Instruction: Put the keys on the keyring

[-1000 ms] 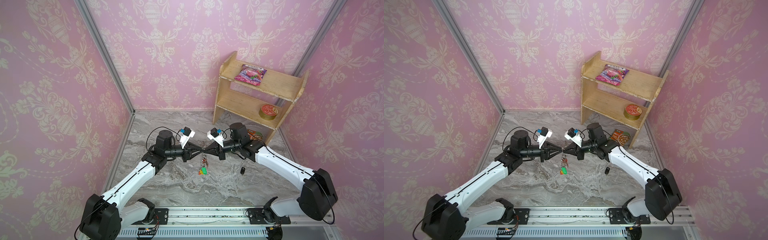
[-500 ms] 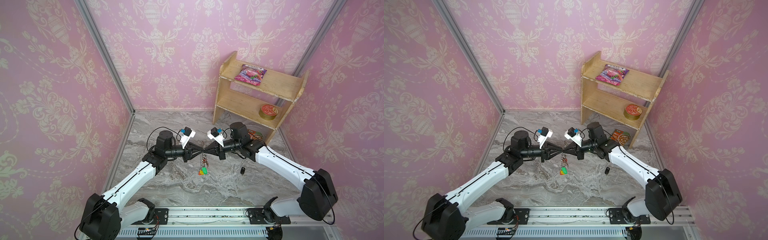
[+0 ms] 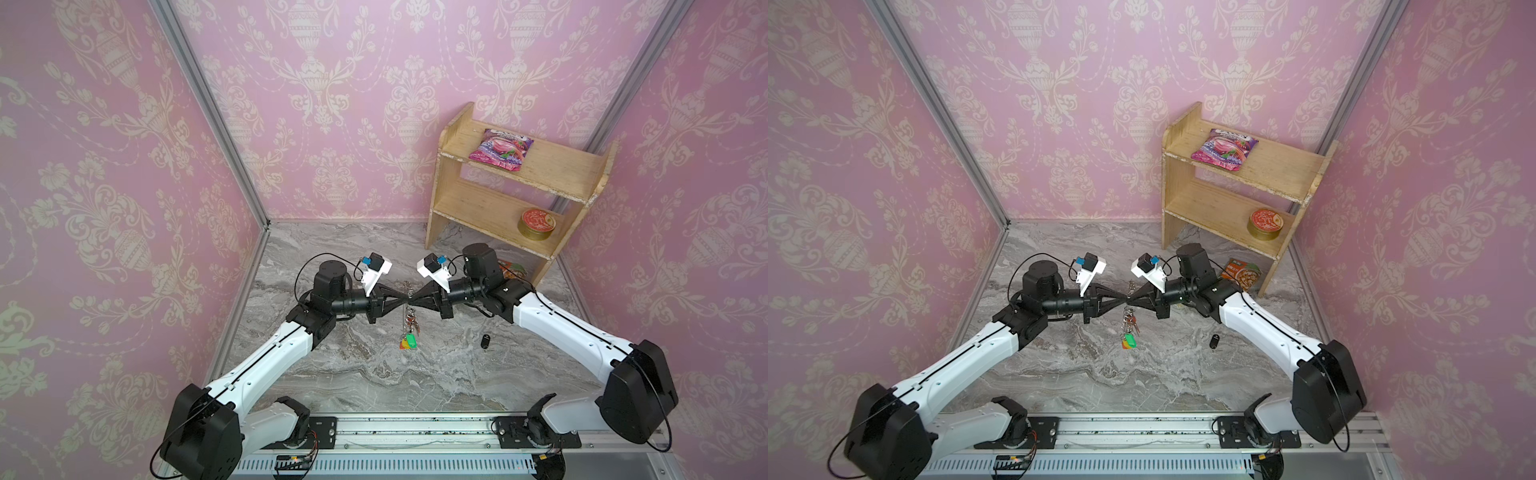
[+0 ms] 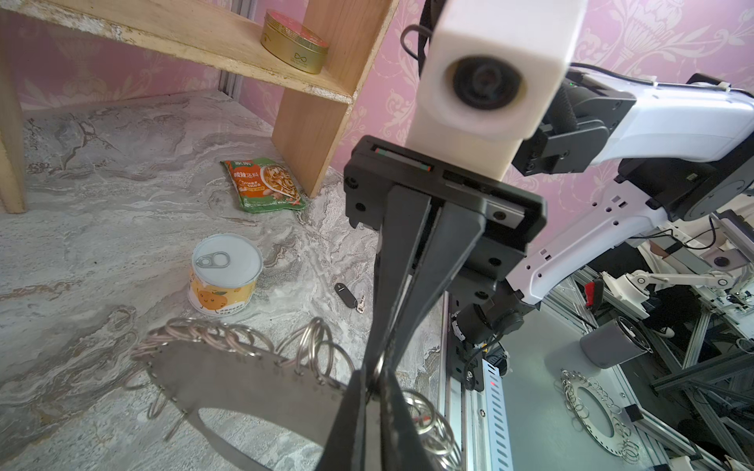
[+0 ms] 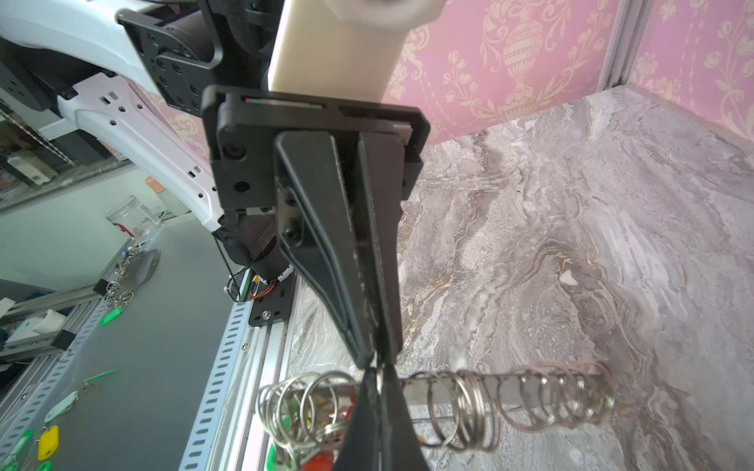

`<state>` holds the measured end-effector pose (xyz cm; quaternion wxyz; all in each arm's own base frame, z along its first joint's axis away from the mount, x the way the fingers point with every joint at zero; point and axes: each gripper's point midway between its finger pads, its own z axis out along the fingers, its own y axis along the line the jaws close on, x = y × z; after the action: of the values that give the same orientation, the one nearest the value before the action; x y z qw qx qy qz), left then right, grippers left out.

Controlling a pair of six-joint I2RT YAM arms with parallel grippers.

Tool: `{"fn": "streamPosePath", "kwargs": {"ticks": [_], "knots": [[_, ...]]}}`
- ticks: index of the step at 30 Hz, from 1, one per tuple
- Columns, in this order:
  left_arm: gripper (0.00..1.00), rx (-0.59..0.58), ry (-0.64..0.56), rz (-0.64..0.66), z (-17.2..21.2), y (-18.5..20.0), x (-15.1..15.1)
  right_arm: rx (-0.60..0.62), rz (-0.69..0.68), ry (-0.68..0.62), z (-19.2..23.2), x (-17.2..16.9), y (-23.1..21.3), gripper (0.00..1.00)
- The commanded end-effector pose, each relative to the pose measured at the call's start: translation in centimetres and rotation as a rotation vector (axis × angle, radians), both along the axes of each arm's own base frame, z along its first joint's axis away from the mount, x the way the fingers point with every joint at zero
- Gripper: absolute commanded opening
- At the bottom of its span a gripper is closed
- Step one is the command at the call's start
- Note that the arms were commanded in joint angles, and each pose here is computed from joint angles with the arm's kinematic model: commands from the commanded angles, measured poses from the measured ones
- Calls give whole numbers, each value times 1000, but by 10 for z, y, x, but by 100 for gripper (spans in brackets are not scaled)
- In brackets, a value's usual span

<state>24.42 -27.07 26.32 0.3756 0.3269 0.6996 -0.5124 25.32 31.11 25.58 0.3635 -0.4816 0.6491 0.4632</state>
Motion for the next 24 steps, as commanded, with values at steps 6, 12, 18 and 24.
{"fn": "streamPosePath", "kwargs": {"ticks": [6, 12, 18, 24], "knots": [[0, -7, 16, -94, -1, -13, -21, 90, 14, -79, 40, 2, 3, 0], [0, -16, -28, -88, 8, -13, -24, 85, 14, -61, 37, 2, 4, 0], [0, 0, -60, -51, 8, -9, -22, 66, 10, -27, 29, 2, 8, 0], [0, 77, 30, 3, -27, 1, -26, 28, 9, 27, -6, -11, 28, 0]]}}
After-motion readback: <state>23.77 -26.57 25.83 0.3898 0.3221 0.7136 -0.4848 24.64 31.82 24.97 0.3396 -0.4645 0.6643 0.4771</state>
